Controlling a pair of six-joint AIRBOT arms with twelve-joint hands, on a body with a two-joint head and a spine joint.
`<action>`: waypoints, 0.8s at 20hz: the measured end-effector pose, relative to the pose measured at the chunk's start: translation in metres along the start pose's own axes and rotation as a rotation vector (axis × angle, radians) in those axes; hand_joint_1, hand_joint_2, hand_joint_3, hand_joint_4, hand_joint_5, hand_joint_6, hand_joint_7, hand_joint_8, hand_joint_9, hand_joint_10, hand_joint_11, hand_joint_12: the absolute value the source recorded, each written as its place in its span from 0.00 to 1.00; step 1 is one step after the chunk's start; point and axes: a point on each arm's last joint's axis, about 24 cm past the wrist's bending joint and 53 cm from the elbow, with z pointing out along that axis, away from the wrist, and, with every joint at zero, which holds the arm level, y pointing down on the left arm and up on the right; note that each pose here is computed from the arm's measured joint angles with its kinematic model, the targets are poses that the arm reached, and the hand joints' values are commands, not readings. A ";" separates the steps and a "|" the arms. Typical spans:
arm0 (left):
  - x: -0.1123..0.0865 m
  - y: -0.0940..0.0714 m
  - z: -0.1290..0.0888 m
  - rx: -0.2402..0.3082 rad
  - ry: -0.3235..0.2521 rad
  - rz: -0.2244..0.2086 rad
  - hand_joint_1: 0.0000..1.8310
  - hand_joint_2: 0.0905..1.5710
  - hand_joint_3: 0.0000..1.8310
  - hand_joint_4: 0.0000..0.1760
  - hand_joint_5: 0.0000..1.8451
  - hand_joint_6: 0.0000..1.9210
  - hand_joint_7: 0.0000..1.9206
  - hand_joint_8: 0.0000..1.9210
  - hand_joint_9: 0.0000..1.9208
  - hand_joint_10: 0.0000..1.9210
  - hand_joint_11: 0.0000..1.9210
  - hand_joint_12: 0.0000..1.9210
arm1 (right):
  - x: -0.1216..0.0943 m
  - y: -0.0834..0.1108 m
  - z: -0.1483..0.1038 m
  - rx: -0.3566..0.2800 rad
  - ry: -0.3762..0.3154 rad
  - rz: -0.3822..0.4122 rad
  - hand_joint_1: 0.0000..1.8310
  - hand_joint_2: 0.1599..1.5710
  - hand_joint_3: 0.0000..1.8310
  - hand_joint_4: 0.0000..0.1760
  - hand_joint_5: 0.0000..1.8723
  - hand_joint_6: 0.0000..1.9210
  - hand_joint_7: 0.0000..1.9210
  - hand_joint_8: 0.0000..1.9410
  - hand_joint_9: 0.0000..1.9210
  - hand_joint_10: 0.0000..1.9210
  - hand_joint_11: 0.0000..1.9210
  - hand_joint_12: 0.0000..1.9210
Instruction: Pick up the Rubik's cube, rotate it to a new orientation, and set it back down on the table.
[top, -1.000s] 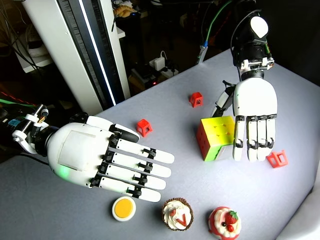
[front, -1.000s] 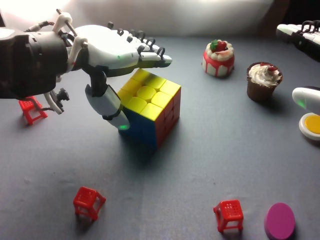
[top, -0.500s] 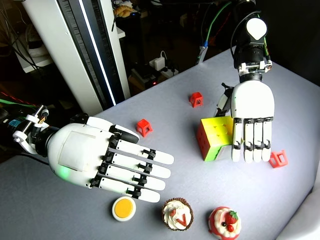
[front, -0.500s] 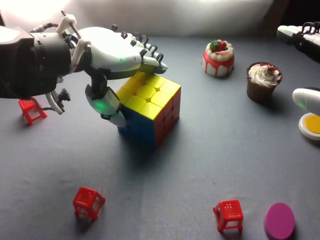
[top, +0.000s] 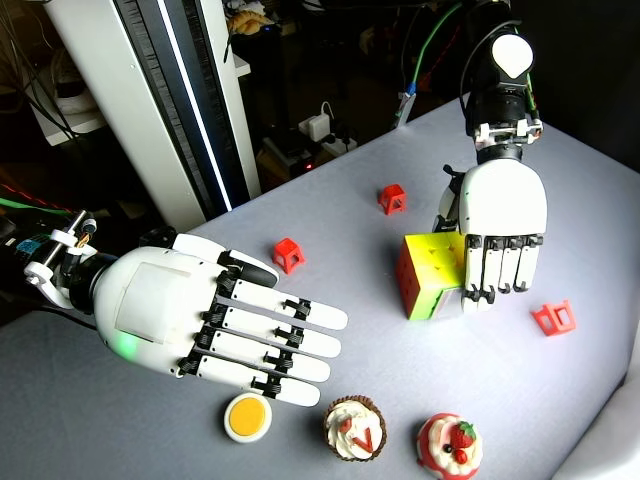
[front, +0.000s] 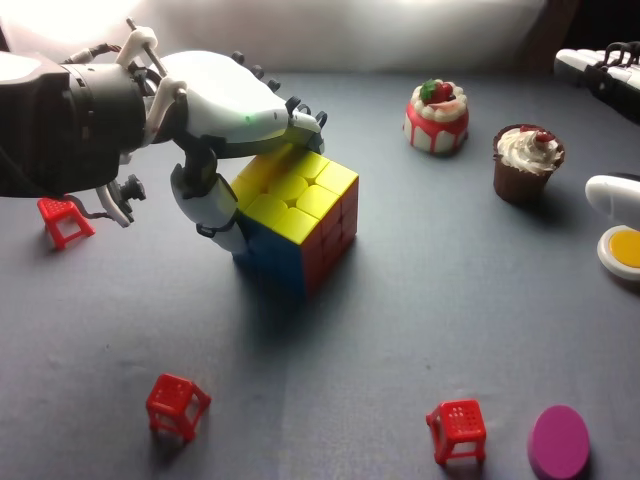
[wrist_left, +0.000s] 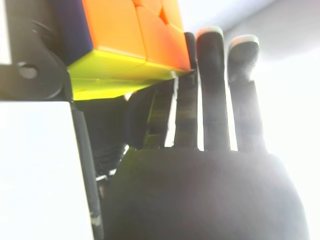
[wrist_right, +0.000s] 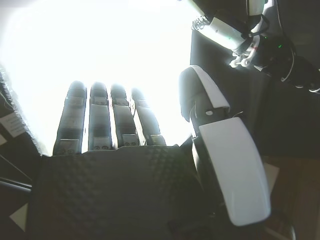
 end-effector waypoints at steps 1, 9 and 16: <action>0.000 -0.001 -0.001 0.001 -0.003 0.008 0.73 0.67 0.00 0.00 0.37 1.00 0.36 1.00 0.42 1.00 0.50 1.00 | 0.000 0.000 0.000 0.000 -0.001 0.000 0.28 0.87 0.00 0.00 0.00 0.00 0.00 0.00 0.00 0.00 0.00 0.00; -0.012 -0.001 -0.006 0.005 -0.040 0.000 0.77 0.72 0.00 0.00 0.60 1.00 0.64 1.00 0.69 1.00 0.74 1.00 | 0.000 0.001 0.000 -0.002 0.000 0.000 0.27 0.86 0.00 0.00 0.00 0.00 0.00 0.00 0.00 0.00 0.00 0.00; -0.036 0.006 -0.019 -0.002 -0.124 -0.074 0.63 0.38 0.75 0.00 0.47 0.96 0.55 1.00 0.68 1.00 0.73 1.00 | 0.004 0.007 0.000 -0.031 0.013 -0.015 0.28 0.87 0.00 0.00 0.00 0.00 0.00 0.00 0.00 0.00 0.00 0.00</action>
